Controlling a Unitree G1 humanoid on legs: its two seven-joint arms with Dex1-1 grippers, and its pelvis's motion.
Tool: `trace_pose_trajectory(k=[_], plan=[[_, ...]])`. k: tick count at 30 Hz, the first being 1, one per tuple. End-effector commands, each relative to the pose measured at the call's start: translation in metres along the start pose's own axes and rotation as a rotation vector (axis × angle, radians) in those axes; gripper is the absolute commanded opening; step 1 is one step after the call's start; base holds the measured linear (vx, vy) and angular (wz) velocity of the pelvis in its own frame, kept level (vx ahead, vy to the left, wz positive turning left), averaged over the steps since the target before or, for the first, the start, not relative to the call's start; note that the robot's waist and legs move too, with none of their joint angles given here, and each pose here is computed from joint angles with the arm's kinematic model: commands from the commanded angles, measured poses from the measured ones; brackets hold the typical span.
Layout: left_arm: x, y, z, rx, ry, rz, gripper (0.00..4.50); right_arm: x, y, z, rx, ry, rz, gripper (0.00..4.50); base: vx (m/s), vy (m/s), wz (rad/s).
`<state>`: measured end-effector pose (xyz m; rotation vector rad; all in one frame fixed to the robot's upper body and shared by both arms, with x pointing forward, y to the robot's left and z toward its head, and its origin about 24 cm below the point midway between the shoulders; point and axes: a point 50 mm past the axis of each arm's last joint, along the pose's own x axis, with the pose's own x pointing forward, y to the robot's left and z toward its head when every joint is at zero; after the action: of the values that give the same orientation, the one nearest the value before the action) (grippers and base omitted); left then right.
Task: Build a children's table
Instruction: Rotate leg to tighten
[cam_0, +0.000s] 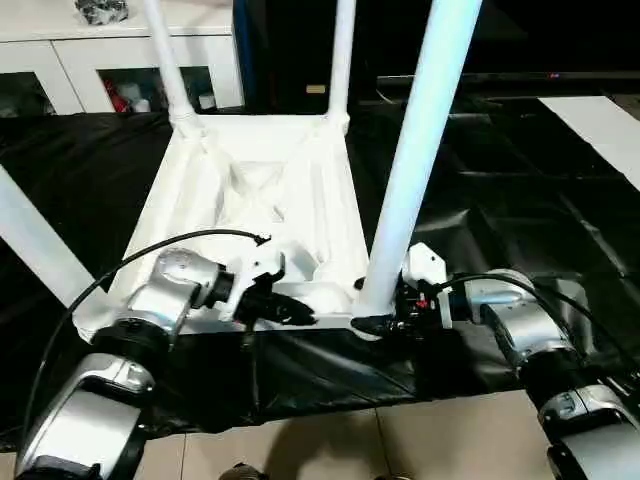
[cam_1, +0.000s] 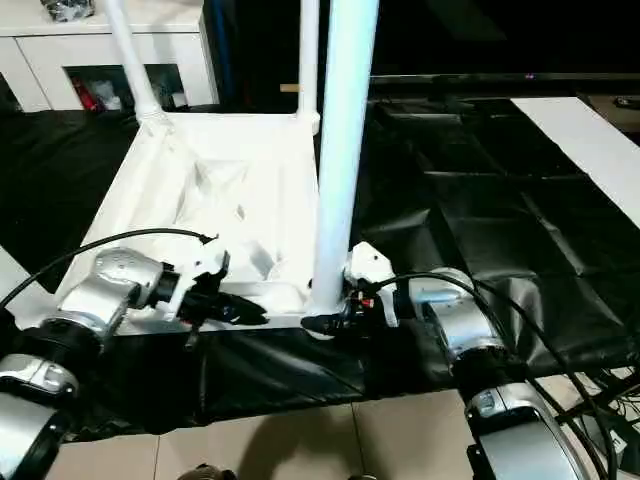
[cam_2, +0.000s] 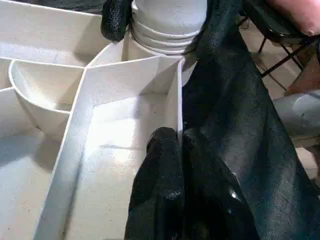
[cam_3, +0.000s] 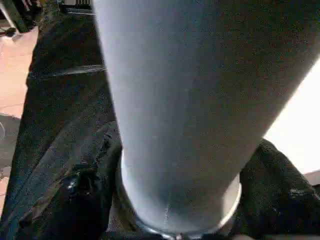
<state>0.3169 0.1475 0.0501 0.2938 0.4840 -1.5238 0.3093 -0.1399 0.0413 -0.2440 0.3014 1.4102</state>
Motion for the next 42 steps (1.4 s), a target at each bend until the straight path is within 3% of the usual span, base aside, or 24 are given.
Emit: trace_pose_trajectory(k=[1, 7, 8, 10, 13, 15, 19, 20, 23, 25, 32, 42], plan=[[0.008, -0.004, 0.004, 0.031, 0.006, -0.076, 0.00, 0.007, 0.002, 0.003, -0.008, 0.013, 0.057, 2.88, 0.000, 0.000, 0.00], [0.008, 0.004, 0.004, -0.005, -0.004, 0.042, 0.00, 0.014, 0.002, 0.001, 0.034, -0.041, -0.015, 2.70, 0.000, 0.000, 0.00], [0.012, 0.010, 0.006, -0.027, -0.022, 0.130, 0.00, 0.019, -0.003, -0.003, 0.078, -0.048, -0.149, 2.70, 0.000, 0.000, 0.00], [0.015, 0.012, 0.008, -0.039, -0.037, 0.169, 0.00, 0.021, -0.006, -0.004, 0.091, -0.047, -0.222, 2.69, 0.000, 0.000, 0.00], [0.026, 0.017, 0.014, -0.053, -0.045, 0.241, 0.00, 0.029, -0.010, -0.007, 0.119, -0.046, -0.375, 2.68, 0.000, 0.000, 0.00], [0.043, 0.017, 0.020, -0.068, -0.057, 0.279, 0.00, 0.042, -0.013, -0.010, 0.210, -0.063, -0.530, 2.67, 0.000, 0.000, 0.00], [0.064, 0.014, 0.029, -0.079, -0.081, 0.304, 0.00, 0.059, -0.013, -0.009, 0.301, -0.085, -0.664, 2.67, 0.000, 0.000, 0.00], [0.070, 0.012, 0.030, -0.078, -0.084, 0.308, 0.00, 0.066, -0.010, -0.007, 0.292, -0.095, -0.665, 2.67, 0.000, 0.000, 0.00], [0.076, 0.010, 0.032, -0.072, -0.089, 0.306, 0.00, 0.072, -0.006, -0.004, 0.262, -0.114, -0.663, 3.37, 0.000, 0.000, 0.00], [0.078, 0.010, 0.033, -0.072, -0.092, 0.305, 0.00, 0.072, -0.006, -0.001, 0.252, -0.137, -0.675, 3.46, 0.000, 0.000, 0.00], [0.061, 0.009, 0.027, -0.011, -0.067, 0.253, 0.00, 0.042, -0.015, 0.004, 0.160, -0.191, -0.612, 4.09, 0.000, 0.000, 0.00], [0.028, 0.001, 0.013, 0.039, -0.011, 0.036, 0.00, 0.007, 0.005, -0.005, 0.072, -0.073, -0.117, 3.96, 0.029, -0.006, 0.01]])
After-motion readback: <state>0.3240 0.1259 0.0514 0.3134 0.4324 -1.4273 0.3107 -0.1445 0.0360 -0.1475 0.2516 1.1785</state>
